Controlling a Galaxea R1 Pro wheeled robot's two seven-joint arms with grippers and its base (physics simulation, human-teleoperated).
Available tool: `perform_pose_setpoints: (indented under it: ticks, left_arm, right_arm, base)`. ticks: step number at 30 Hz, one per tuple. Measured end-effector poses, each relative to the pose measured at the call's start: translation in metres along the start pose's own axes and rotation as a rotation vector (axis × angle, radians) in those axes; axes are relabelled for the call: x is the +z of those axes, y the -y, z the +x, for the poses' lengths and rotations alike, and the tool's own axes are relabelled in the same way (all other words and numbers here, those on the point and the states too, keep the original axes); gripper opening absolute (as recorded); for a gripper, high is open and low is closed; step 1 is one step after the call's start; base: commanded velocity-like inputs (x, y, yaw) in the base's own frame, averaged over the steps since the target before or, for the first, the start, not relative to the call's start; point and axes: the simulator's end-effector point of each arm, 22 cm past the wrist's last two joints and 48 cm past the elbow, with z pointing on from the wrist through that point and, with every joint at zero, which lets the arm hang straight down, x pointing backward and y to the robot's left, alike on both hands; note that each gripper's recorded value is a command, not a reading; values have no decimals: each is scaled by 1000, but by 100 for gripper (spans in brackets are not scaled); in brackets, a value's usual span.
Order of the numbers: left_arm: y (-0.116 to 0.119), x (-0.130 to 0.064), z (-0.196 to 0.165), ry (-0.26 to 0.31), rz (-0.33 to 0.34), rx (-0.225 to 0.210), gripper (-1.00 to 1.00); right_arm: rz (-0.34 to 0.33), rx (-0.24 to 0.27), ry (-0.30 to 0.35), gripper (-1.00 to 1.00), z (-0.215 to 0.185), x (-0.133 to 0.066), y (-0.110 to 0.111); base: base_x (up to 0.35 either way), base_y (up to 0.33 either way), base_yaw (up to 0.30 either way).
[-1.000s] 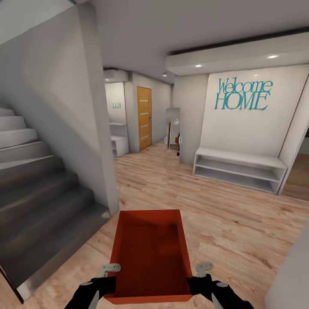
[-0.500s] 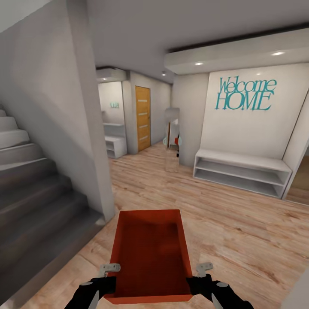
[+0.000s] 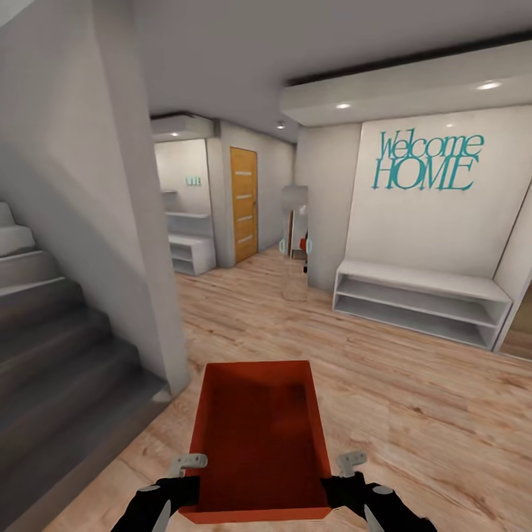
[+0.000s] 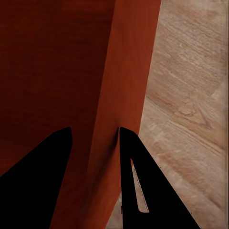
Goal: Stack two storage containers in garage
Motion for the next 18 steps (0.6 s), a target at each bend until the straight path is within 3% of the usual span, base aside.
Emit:
perform_pose_setpoints:
  ticks: [18]
  left_arm:
    - [0,0,0,0,0,0,-100]
  right_arm:
    - [0,1,-1,-100,0,0,0]
  base:
    - [325,-75,0]
